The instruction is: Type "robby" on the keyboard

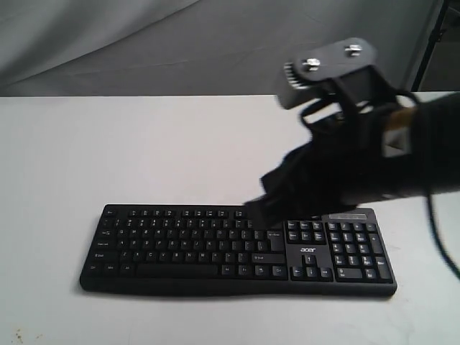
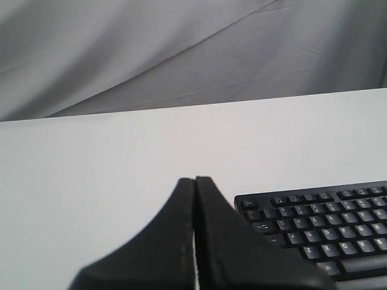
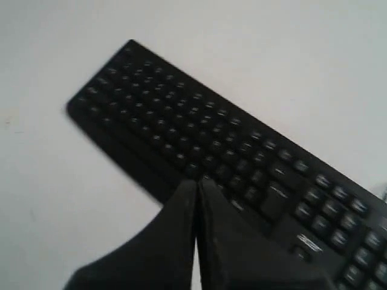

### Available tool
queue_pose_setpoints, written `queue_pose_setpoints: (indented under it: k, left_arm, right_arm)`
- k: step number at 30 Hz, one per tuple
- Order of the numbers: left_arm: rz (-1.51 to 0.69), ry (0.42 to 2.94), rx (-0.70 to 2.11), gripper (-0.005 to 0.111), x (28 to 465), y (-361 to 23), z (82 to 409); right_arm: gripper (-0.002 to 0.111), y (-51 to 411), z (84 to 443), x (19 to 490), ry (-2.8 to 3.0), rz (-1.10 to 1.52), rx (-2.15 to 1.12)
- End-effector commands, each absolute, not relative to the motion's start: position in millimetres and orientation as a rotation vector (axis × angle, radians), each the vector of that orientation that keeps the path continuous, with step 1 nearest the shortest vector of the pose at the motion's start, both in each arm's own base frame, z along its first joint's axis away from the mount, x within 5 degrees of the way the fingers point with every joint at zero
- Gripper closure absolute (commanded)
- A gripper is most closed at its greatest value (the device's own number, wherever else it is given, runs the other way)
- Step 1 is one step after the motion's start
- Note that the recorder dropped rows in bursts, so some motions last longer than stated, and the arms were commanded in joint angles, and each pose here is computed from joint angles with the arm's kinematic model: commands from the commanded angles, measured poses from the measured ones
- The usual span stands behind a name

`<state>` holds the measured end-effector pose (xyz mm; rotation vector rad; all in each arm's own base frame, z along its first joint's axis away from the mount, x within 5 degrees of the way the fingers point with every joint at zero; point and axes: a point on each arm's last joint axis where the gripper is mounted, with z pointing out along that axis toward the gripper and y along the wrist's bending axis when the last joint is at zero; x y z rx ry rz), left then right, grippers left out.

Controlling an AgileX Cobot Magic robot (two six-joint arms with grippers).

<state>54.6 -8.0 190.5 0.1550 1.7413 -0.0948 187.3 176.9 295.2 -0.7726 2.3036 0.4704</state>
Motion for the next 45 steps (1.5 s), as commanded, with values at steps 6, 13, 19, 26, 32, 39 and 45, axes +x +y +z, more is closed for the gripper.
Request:
queue_pose_setpoints:
  k: [6, 13, 19, 26, 32, 39, 45]
  left_arm:
    - [-0.098, 1.734, 0.161, 0.107, 54.5, -8.3, 189.9]
    - [-0.098, 1.734, 0.161, 0.107, 54.5, -8.3, 189.9]
    - [-0.098, 1.734, 0.161, 0.107, 54.5, -8.3, 189.9]
    - [-0.098, 1.734, 0.161, 0.107, 54.5, -8.3, 189.9]
    - [-0.098, 1.734, 0.161, 0.107, 54.5, -8.3, 189.9]
    - [-0.098, 1.734, 0.161, 0.107, 54.5, -8.3, 189.9]
    - [-0.098, 1.734, 0.161, 0.107, 54.5, -8.3, 189.9]
  right_arm:
    - [0.108, 267.5, 256.8, 241.8, 2.344, 0.567, -1.007]
    - [0.108, 296.5, 225.3, 271.6, 2.365, 0.548, -1.012]
    - [0.108, 312.1, 198.6, 286.1, 2.327, 0.511, -1.050]
    - [0.108, 325.1, 170.7, 290.8, 2.265, 0.469, -1.090]
    - [0.108, 327.8, 148.2, 293.1, 2.300, 0.461, -1.092]
    - [0.108, 329.3, 136.0, 294.6, 2.303, 0.454, -1.103]
    - [0.108, 335.0, 133.8, 290.1, 2.286, 0.457, -1.119]
